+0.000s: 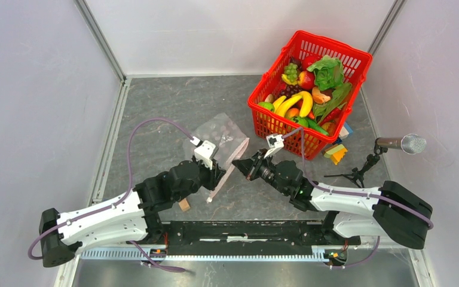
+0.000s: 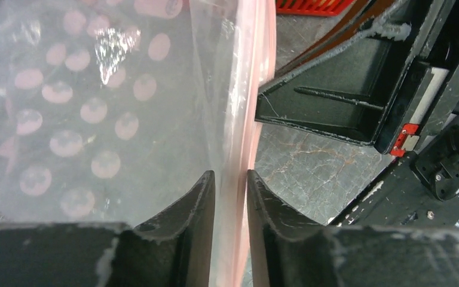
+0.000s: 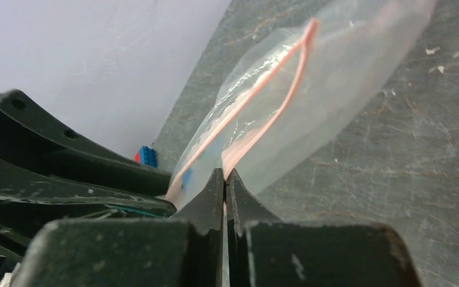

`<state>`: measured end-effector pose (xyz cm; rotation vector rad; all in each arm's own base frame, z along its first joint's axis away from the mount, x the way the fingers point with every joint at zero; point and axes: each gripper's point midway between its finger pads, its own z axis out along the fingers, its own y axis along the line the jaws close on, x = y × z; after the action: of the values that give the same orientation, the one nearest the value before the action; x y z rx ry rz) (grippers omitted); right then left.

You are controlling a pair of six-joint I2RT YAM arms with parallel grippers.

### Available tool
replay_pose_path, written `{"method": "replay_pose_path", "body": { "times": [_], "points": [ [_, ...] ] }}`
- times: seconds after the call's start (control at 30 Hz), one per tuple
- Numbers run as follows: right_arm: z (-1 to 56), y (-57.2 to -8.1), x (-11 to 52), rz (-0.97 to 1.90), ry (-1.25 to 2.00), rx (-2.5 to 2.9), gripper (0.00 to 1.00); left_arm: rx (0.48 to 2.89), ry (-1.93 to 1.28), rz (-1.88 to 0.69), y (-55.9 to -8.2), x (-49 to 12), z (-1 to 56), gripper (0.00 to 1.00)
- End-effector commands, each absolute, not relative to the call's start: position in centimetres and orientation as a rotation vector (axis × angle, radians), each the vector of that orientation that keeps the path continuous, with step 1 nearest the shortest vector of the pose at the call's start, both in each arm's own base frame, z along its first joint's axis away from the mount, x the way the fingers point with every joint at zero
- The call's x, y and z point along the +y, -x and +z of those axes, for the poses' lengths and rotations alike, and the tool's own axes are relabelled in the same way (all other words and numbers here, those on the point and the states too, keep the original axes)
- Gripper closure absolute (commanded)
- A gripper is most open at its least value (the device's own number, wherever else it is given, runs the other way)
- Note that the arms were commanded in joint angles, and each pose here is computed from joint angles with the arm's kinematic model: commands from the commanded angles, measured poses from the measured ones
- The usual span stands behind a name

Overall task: Place the food in the zip-top bag and seal the zipper
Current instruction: Open the zipper of the food storage bag.

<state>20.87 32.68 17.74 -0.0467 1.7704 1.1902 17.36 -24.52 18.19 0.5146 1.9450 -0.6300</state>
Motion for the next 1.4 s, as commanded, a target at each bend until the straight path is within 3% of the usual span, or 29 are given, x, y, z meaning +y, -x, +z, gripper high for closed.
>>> {"method": "replay_pose_path", "body": {
  "times": [0.0,0.1,0.17,0.33,0.47,0.7,0.97,1.37],
  "points": [
    [17.5,-21.2,32.8,1.126,0.074,1.809,1.0,1.937,-0.41,-0.553,-18.4,-22.8,18.8,0.61],
    [17.4,-20.9,32.6,1.126,0.084,1.82,1.0,1.945,-0.399,-0.481,-19.0,-22.0,18.2,0.58],
    [17.5,-20.7,32.5,1.135,0.08,1.82,1.0,1.963,-0.421,-0.465,-19.0,-22.3,17.7,0.49],
    [18.1,-21.2,32.6,1.117,0.051,1.818,1.0,1.897,-0.544,-0.679,-17.2,-25.5,19.7,0.36],
    [19.7,-21.6,33.2,1.137,0.049,1.791,1.0,1.886,-0.561,-0.679,-17.0,-25.3,19.3,0.31],
    [20.9,-22.0,34.3,1.135,0.053,1.793,1.0,1.865,-0.49,-0.571,-18.7,-24.5,19.3,0.31],
    [20.8,-21.9,34.4,1.105,0.064,1.806,1.0,1.808,-0.429,-0.4,-20.8,-22.6,20.6,0.39],
    [21.3,-22.1,35.1,1.1,0.082,1.811,1.0,1.828,-0.444,-0.43,-20.7,-23.7,20.1,0.36]
  ]
}}
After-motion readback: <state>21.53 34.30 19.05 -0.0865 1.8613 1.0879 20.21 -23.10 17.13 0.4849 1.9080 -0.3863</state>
